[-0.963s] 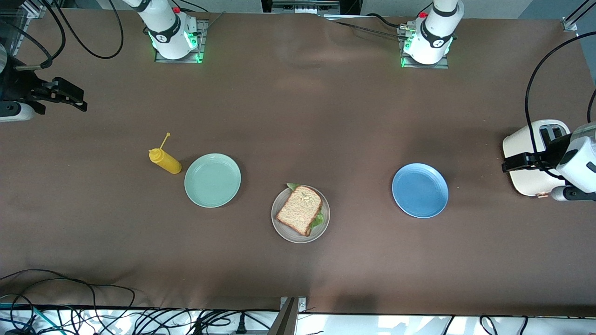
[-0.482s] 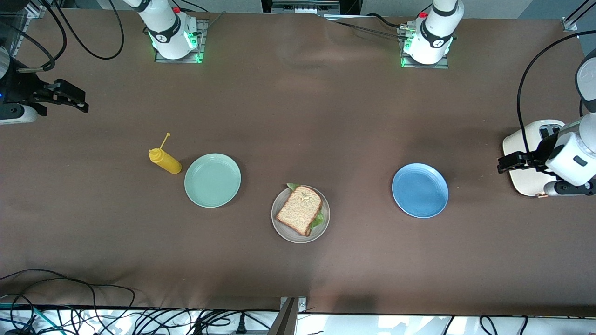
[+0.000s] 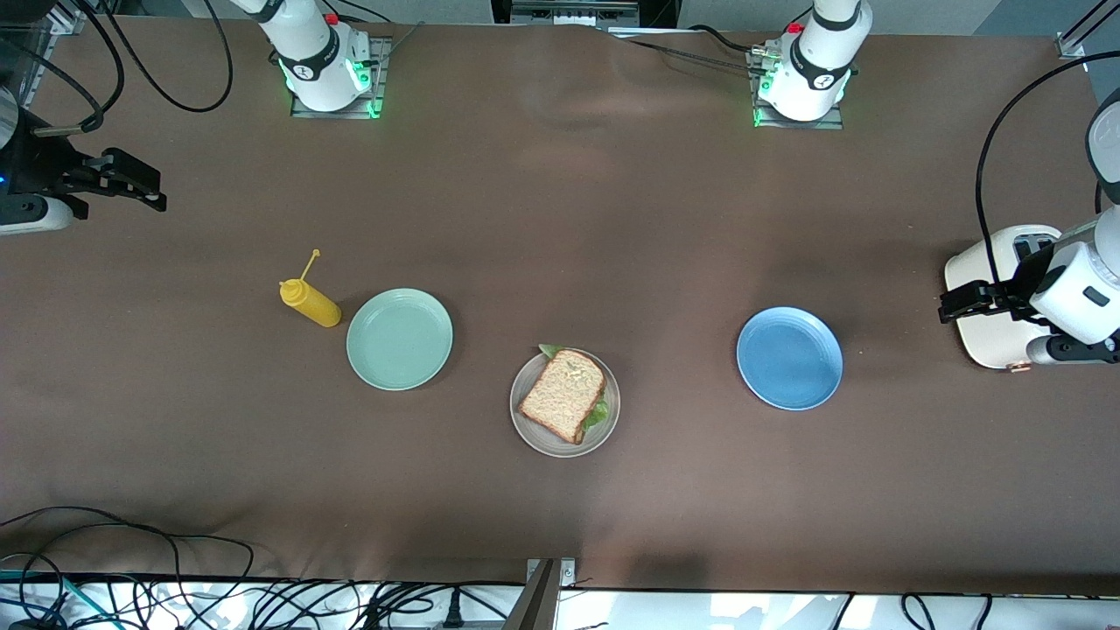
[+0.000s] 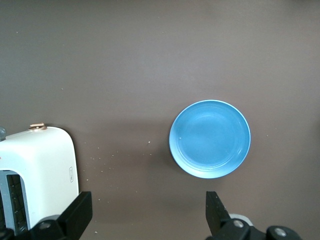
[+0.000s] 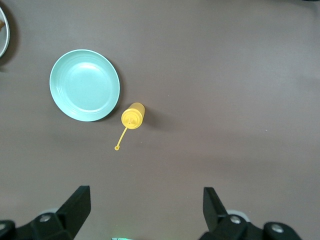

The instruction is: Make sandwich on beige plate with both arms

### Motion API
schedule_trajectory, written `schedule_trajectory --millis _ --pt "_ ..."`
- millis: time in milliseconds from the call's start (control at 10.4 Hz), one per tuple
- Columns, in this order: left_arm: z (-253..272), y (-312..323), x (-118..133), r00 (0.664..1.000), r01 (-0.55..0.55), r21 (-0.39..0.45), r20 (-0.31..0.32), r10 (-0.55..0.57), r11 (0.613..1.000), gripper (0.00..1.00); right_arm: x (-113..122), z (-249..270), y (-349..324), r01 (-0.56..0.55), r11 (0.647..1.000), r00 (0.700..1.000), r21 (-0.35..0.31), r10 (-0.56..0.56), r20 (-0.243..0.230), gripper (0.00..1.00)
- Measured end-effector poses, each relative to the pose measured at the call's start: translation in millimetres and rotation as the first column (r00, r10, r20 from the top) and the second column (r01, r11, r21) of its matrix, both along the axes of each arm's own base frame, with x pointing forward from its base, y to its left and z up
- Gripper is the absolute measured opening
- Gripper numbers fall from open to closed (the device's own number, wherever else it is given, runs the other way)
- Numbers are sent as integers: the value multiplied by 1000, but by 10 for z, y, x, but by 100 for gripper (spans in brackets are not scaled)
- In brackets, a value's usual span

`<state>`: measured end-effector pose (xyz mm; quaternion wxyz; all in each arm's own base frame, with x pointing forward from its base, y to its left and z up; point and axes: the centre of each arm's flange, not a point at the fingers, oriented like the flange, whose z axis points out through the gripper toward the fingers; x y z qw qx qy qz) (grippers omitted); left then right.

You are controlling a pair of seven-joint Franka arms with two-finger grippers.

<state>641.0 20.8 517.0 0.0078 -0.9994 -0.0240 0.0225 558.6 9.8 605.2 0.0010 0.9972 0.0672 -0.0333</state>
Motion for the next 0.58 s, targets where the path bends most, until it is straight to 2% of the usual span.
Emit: schedule_trajectory --millis 578 --pt "4 -55 -3 1000 10 -1 0 -10 1000 100 35 -71 2 -9 1000 1000 -1 9 -13 100"
